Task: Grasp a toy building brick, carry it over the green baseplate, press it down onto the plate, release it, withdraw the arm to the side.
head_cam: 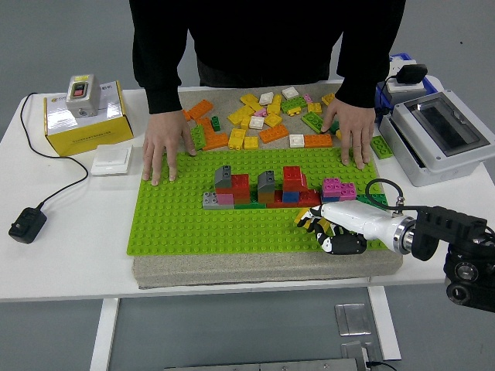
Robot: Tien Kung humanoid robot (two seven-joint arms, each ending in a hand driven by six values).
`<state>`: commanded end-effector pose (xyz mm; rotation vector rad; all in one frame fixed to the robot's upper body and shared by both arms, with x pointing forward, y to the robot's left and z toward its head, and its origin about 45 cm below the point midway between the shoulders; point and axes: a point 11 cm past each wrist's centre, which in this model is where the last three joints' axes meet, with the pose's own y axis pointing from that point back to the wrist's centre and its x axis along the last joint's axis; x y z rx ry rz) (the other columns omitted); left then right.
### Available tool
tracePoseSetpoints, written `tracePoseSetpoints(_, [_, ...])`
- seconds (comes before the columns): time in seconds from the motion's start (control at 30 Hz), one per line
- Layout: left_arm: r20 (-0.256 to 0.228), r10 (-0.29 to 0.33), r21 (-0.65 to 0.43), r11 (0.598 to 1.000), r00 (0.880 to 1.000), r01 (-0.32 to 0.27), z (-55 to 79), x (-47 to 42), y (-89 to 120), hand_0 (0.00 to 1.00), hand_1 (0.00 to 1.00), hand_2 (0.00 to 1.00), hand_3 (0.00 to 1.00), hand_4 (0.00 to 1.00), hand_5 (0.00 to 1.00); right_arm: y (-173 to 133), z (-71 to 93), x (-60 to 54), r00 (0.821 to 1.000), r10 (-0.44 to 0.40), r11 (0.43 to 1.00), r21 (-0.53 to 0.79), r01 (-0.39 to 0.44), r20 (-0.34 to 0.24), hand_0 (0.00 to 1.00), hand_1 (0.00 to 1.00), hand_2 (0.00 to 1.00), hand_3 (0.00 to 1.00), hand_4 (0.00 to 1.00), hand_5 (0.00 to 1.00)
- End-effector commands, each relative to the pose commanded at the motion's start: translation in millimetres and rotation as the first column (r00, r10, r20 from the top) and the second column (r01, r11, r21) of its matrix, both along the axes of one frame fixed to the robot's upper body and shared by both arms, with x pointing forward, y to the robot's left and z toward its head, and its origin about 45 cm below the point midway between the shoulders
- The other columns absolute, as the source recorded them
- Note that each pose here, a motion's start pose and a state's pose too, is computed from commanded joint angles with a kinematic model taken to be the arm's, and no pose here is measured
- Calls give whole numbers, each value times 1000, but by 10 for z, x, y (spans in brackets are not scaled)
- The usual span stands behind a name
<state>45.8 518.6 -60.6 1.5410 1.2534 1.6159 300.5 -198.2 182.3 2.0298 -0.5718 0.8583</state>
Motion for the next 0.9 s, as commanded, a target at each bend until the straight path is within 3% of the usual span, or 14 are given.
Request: tracePoseSetpoints(0.9, [5,-11,4,1000,1000,11,14,44,16,687,635,575,660,100,548,-86,-127,28,999,-27,999,-30,26,-35,239,262,776,789,2,295])
